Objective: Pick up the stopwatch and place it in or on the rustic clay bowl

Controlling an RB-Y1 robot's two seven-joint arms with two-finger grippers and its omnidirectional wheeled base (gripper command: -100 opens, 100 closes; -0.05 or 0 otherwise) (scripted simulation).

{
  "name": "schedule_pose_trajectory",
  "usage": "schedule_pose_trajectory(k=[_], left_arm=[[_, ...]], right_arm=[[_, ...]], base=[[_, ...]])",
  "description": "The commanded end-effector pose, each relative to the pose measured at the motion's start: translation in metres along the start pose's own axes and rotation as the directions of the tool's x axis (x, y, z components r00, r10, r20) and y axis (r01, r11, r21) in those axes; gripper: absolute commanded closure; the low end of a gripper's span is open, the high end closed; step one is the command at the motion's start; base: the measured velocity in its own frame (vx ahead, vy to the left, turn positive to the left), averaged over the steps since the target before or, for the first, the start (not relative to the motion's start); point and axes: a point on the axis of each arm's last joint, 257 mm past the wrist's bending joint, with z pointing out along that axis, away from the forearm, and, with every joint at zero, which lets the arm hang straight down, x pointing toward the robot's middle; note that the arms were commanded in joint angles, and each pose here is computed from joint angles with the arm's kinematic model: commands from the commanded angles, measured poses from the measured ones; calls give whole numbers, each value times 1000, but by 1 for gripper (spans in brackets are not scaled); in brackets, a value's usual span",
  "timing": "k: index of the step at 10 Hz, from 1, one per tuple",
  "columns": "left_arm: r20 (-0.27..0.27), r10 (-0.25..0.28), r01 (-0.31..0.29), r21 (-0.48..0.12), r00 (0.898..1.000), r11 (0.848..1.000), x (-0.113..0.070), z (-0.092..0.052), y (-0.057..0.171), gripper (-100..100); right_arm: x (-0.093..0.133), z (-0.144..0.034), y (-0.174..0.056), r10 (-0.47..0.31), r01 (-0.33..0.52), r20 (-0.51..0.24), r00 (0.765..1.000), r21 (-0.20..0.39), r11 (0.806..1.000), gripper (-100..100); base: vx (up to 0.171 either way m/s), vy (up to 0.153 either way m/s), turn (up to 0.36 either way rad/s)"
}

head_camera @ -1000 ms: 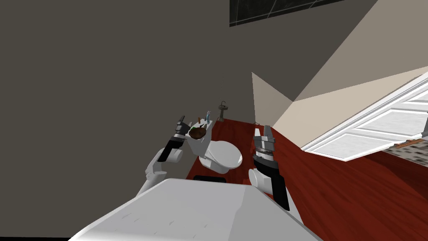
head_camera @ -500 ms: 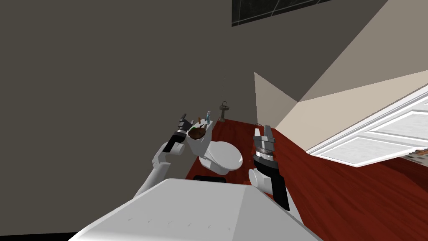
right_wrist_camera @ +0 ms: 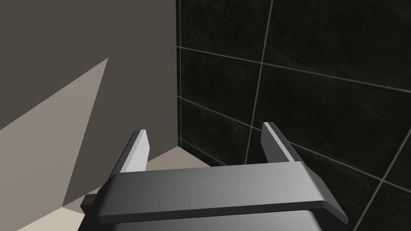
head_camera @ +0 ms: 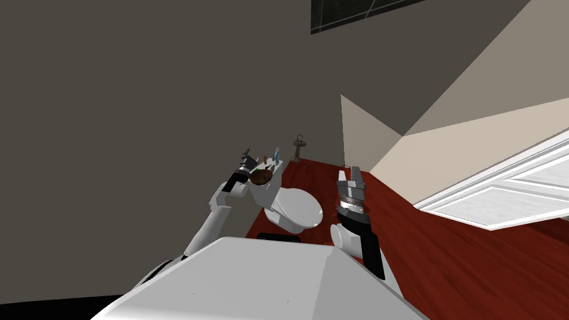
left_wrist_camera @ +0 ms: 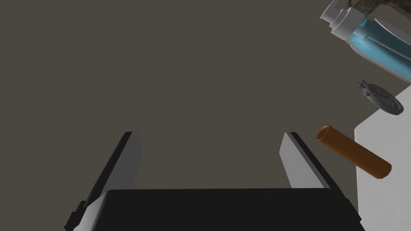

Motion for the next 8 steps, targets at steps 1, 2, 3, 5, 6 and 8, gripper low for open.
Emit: schedule_pose_trajectory(k=[1,2,3,5,6,8], left_arm=[[26,-61,62,-32,998,998,-8,14,7,-100],[14,-63,64,-24,998,998,-1,21,2,-100],[47,-114,117,-58,992,991,-12,29,12,-100],[70,-168,174,-84,983,981,-14,46,17,-100],[59,-172,176,-78,983,981,-8,52,12,-100],[88,-225,234,-107,970,966,-11,66,19,-100]], right_arm=[[0,0,0,0,0,0,1000,0,1000,0],[0,0,0,0,0,0,1000,0,1000,0],[0,0,0,0,0,0,1000,0,1000,0],[0,0,0,0,0,0,1000,0,1000,0],[0,0,0,0,0,0,1000,0,1000,0],[0,0,0,0,0,0,1000,0,1000,0]], base=[[21,-48,63],[15,-41,37],[10,-52,58],[8,-49,49],[13,-48,29],[10,-44,39]])
